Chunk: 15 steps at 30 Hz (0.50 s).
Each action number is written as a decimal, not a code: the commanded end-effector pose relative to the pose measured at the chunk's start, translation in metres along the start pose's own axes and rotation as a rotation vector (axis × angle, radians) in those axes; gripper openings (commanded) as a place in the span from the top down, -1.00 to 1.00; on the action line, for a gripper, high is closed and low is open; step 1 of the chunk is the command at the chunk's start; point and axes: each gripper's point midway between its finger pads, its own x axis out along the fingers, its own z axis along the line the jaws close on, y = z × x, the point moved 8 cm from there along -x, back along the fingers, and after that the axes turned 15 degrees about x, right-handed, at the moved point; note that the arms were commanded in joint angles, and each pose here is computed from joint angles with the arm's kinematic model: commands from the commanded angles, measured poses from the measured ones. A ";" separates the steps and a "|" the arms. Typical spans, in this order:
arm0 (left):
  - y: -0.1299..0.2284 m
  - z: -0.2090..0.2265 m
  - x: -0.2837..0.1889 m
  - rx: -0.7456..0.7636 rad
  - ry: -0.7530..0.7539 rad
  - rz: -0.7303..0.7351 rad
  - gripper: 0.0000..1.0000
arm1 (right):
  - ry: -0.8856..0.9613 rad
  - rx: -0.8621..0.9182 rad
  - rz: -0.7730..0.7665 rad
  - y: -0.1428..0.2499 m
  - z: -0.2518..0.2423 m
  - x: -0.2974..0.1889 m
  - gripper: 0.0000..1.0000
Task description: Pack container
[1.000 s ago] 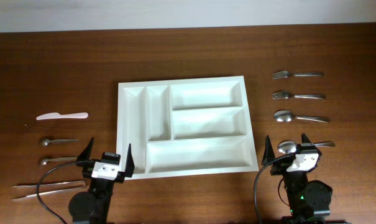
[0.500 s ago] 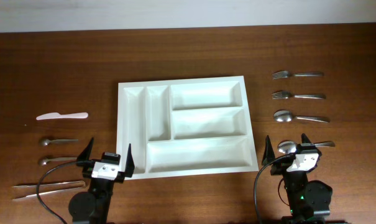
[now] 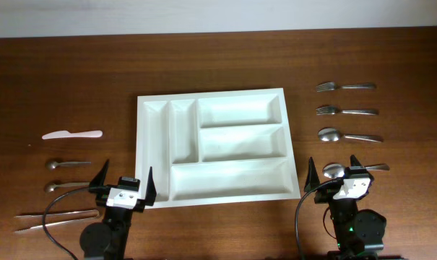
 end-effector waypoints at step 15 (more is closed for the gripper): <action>0.003 0.000 0.000 -0.003 -0.014 0.008 -0.99 | -0.001 0.057 -0.024 -0.002 0.001 0.000 -0.98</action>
